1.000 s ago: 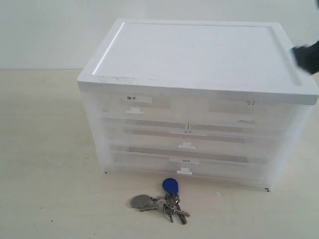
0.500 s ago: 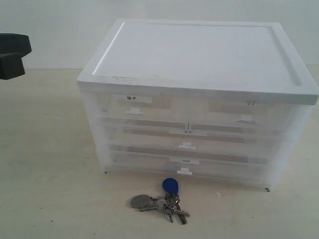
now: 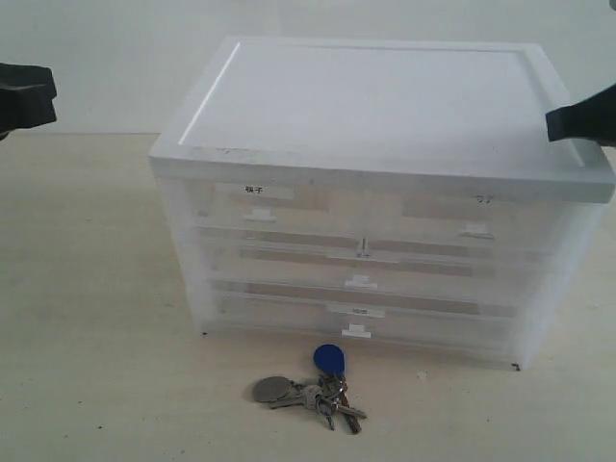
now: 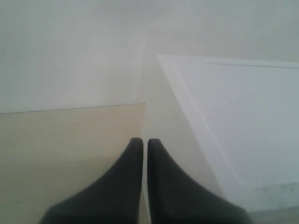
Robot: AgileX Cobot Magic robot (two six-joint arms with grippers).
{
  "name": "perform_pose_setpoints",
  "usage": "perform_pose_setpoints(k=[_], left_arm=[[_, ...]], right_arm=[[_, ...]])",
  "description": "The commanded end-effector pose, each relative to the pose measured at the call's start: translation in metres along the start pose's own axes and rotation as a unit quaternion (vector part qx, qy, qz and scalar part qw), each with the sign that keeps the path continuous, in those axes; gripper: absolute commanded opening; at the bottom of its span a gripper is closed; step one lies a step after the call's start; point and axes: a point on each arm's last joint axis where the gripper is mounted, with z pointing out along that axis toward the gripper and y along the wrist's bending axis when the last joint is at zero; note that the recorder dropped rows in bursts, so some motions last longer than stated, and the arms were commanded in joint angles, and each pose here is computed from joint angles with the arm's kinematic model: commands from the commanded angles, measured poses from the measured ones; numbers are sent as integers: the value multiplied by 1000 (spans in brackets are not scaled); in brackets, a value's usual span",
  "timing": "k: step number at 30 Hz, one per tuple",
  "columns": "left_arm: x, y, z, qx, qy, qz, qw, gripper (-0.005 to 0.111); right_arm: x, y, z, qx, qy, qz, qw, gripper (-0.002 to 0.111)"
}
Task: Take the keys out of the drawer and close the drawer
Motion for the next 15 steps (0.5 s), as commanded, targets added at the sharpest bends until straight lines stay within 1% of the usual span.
perform_pose_setpoints(k=[1,2,3,5,8,10,11,15], left_arm=[[4,1,11,5,11,4,1000,5],[6,3,16,7,16,13,1000,5],[9,5,22,8,22,12,1000,5],[13,9,32,23,23,-7,999,5],[17,7,43,64,11,-24,998,5],[14,5,48,94,-6,-30,995,5],[13,4,50,101,-10,-31,994,5],[18,7,64,96,11,-55,994,5]], right_arm=[[-8,3,3,-23,-30,-29,999,0],[-10,3,7,-23,-33,-31,999,0],[-11,3,10,-23,-29,-32,999,0],[-11,5,20,-27,-13,-28,999,0],[-11,9,31,-36,8,-33,999,0],[-14,13,32,-45,5,-42,998,0],[-17,17,32,-52,1,-46,998,0],[-29,33,29,-76,-30,-58,995,0]])
